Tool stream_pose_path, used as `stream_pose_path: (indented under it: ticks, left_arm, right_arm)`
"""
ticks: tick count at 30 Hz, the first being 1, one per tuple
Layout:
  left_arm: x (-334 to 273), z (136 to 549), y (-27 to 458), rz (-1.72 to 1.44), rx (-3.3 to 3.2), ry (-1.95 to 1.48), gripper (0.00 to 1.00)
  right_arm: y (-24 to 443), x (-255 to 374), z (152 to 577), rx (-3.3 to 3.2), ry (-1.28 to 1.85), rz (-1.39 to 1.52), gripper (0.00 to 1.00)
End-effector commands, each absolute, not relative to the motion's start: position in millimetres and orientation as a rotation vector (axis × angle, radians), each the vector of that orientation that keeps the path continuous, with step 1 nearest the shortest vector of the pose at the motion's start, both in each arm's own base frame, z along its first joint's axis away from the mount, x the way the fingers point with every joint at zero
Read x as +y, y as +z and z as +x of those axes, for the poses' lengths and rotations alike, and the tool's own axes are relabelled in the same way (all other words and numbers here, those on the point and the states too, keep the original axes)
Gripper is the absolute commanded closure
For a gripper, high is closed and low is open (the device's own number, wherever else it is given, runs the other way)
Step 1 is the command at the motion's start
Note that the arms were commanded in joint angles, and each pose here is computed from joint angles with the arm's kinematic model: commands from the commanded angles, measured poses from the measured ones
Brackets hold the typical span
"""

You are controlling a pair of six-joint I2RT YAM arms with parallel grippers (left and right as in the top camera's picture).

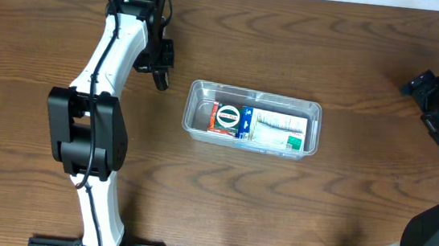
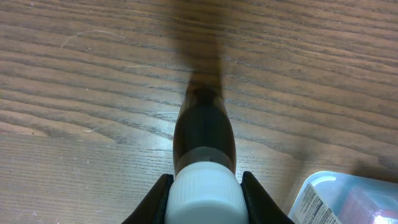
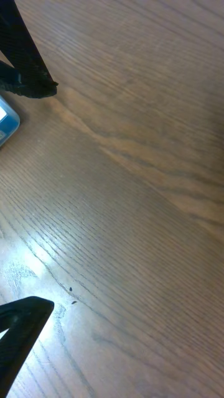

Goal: Pack container
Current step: 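Carry the bottle right toward the container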

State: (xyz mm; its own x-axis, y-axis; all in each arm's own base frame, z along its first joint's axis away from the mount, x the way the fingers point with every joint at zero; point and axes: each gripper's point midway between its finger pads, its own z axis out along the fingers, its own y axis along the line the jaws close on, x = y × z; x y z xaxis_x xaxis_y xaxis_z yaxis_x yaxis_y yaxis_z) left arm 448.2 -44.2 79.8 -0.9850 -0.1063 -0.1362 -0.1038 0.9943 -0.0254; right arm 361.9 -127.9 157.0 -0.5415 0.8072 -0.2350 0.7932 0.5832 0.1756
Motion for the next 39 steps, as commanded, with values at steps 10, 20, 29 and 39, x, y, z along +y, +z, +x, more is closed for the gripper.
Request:
stream_pose_path:
  ticks: [10,20,29,39]
  left_arm:
    - [-40,430,157,-0.167,2.885,-0.038,0.90]
    - [-68,363,215,-0.111,2.937,-0.274,0.90]
    - [-134,307,233,0.357,2.986,-0.636,0.90]
    - [-161,300,235,0.556,2.933,-0.676,0.90]
  right_arm:
    - [160,-130,363,2.524,0.062,1.299,0.01]
    - [160,-130,363,2.524,0.062,1.299,0.01]
    - [160,-130,363,2.525,0.062,1.299,0.01]
    - [160,-130,363,2.525,0.062,1.299,0.01]
